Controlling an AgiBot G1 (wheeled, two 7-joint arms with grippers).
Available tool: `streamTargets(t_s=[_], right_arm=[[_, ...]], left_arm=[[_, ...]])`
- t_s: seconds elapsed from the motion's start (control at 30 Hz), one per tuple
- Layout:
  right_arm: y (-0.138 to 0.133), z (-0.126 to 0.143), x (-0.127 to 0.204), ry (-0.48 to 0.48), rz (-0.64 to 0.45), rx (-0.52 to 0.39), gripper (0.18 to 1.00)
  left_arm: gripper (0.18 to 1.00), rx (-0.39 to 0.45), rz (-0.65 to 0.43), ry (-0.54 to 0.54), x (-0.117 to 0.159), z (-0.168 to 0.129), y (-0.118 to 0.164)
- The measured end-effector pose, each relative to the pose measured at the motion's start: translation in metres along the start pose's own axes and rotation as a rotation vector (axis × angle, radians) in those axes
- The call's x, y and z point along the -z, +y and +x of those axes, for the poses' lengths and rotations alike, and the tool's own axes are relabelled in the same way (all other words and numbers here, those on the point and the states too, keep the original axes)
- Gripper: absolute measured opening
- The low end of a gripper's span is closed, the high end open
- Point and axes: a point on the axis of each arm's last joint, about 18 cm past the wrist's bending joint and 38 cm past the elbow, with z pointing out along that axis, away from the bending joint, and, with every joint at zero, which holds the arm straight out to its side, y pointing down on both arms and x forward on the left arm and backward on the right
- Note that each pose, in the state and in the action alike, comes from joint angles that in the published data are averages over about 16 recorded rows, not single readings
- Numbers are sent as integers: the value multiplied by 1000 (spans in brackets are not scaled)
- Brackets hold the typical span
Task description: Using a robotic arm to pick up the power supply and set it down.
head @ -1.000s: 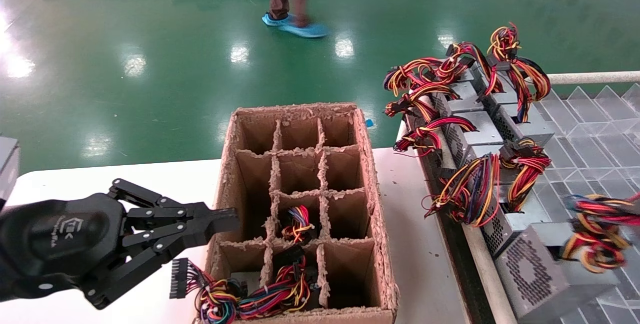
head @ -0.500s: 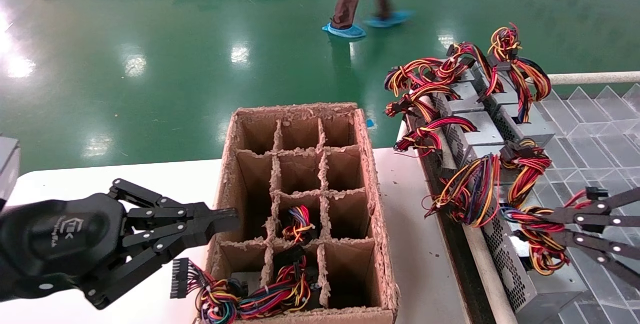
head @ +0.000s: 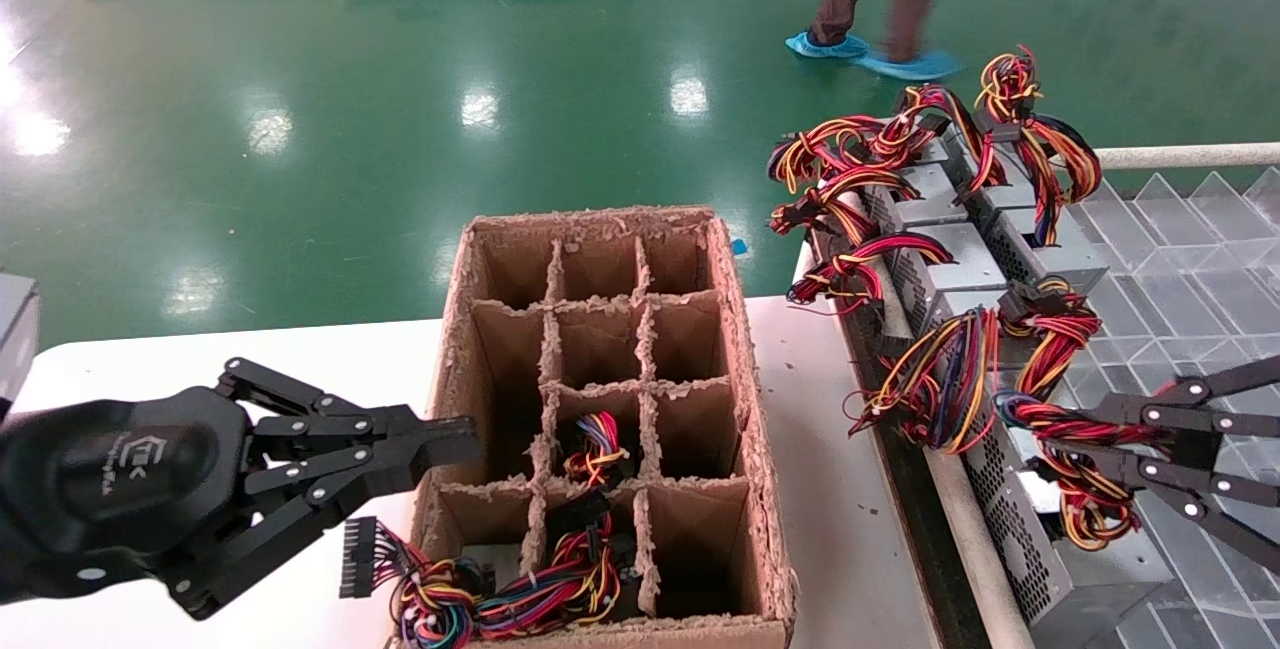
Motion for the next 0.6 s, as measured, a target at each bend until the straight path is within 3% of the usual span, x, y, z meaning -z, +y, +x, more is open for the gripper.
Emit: streamTargets(t_s=[0.3, 0.6], right_arm=[[-6, 0, 3, 1, 25, -4, 317], [-14, 0, 5, -7, 60, -13, 495]], left_arm=[[191, 0, 0, 0, 0, 0, 0], [191, 0, 0, 0, 0, 0, 0]])
